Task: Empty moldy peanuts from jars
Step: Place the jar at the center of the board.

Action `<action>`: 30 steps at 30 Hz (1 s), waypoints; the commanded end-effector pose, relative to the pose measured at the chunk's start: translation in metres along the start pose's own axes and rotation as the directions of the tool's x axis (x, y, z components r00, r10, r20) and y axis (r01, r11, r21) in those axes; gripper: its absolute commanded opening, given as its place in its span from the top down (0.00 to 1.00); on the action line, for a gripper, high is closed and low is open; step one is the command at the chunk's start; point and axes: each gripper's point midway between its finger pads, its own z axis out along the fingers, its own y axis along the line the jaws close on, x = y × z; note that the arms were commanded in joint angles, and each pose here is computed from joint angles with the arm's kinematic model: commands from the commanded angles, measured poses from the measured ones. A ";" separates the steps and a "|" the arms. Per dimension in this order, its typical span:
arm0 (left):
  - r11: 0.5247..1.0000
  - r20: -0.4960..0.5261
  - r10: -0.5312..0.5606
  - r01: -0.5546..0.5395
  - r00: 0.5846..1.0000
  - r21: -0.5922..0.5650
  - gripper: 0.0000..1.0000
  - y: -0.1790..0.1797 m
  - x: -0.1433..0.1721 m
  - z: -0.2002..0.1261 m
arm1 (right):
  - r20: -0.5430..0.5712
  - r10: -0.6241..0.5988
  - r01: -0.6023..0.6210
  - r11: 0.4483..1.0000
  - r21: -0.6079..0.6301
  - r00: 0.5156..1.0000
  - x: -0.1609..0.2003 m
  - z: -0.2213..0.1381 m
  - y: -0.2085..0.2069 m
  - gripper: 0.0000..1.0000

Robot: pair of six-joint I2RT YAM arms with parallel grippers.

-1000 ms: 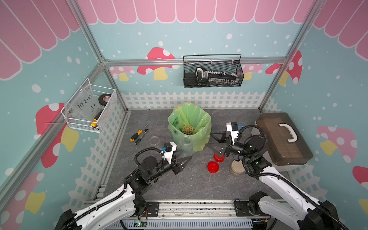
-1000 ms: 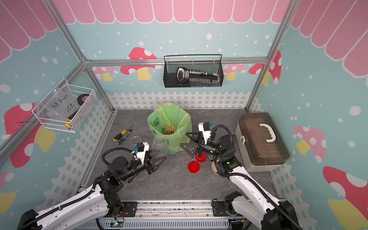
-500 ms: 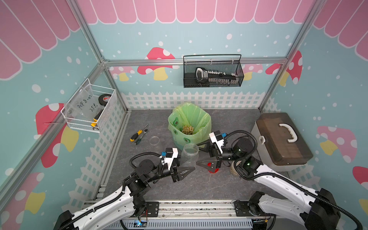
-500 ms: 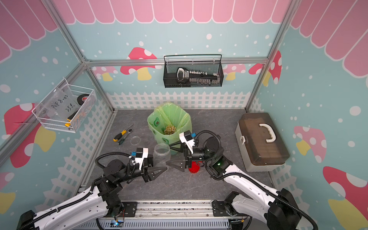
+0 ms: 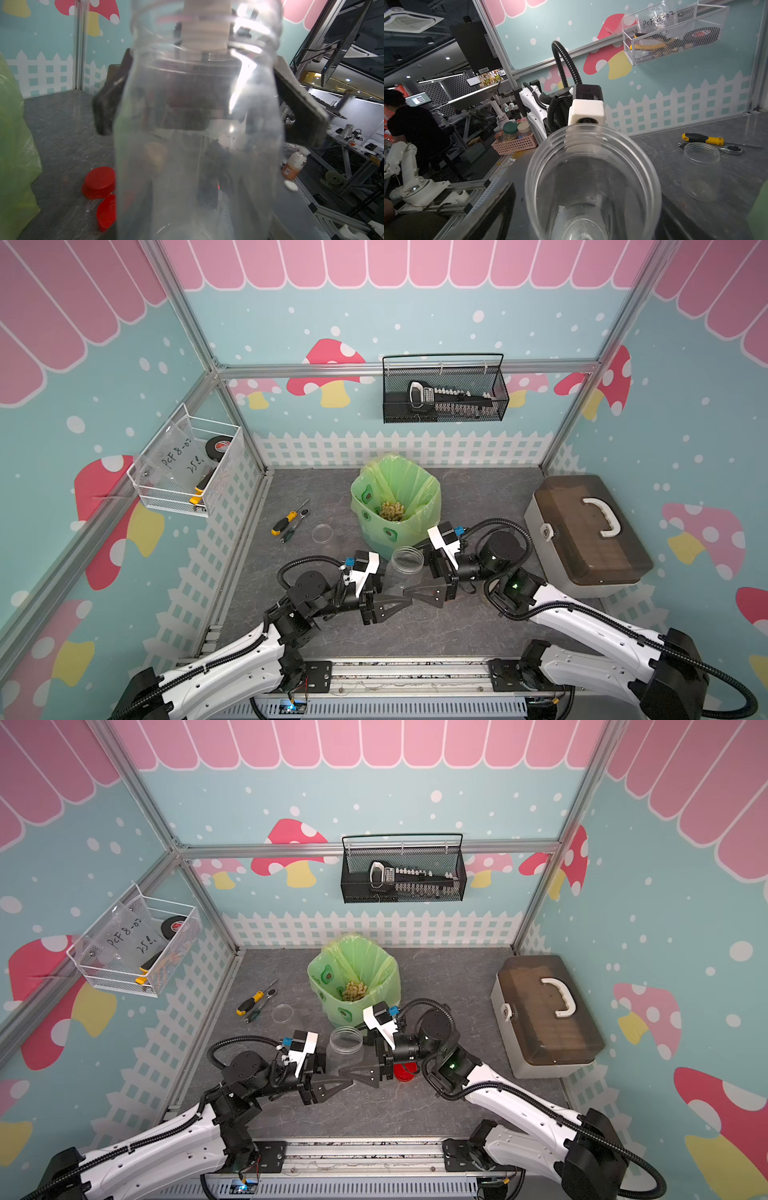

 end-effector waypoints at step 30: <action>0.928 0.023 0.083 -0.069 0.996 -0.365 0.02 0.056 0.002 -0.026 | -0.050 -0.029 0.055 0.717 0.695 0.998 0.039 -0.092 -0.123 0.40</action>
